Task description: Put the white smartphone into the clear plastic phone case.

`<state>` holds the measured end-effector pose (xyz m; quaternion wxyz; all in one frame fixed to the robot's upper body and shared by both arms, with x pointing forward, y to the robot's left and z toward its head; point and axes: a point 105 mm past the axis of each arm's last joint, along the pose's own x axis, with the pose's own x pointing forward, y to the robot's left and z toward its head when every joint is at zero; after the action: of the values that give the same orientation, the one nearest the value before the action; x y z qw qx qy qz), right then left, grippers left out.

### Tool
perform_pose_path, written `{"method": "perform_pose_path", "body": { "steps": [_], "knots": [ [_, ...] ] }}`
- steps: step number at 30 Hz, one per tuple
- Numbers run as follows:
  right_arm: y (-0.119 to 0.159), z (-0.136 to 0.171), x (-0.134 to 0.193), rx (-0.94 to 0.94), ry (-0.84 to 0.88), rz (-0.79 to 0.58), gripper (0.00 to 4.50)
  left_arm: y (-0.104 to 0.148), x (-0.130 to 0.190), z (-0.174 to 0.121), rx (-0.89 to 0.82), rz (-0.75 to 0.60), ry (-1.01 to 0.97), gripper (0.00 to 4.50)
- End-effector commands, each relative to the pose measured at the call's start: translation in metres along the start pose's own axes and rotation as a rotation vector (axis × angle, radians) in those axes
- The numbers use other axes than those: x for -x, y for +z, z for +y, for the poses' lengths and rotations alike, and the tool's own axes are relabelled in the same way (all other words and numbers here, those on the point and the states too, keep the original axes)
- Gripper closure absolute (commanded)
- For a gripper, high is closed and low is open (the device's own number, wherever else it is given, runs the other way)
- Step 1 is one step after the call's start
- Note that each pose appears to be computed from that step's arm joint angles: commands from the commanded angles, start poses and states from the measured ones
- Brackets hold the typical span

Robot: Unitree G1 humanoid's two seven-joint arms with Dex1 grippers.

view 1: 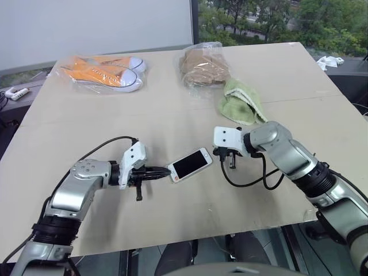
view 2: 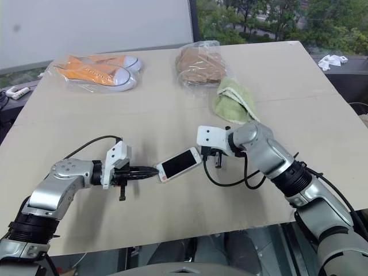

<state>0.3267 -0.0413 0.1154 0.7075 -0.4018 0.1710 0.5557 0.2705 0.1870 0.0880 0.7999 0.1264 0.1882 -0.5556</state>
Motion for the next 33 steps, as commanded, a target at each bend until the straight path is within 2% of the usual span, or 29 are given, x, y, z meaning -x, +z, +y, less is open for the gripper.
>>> {"method": "perform_pose_path", "body": {
  "steps": [1,11,21,33],
  "knots": [
    [0.006,-0.002,0.005,0.031,-0.022,-0.011,4.44,0.007,0.015,0.002,-0.008,-0.016,0.025,4.5],
    [0.01,-0.003,0.002,0.038,-0.022,-0.021,4.44,-0.003,0.021,-0.008,0.022,0.063,0.0,4.5],
    [0.009,0.002,0.001,0.03,-0.009,-0.019,4.44,-0.011,-0.009,0.014,-0.027,0.048,0.016,4.5],
    [0.002,0.004,0.01,0.018,-0.014,0.023,4.44,0.0,-0.039,0.025,-0.113,-0.006,0.024,4.5]
  ]
}}
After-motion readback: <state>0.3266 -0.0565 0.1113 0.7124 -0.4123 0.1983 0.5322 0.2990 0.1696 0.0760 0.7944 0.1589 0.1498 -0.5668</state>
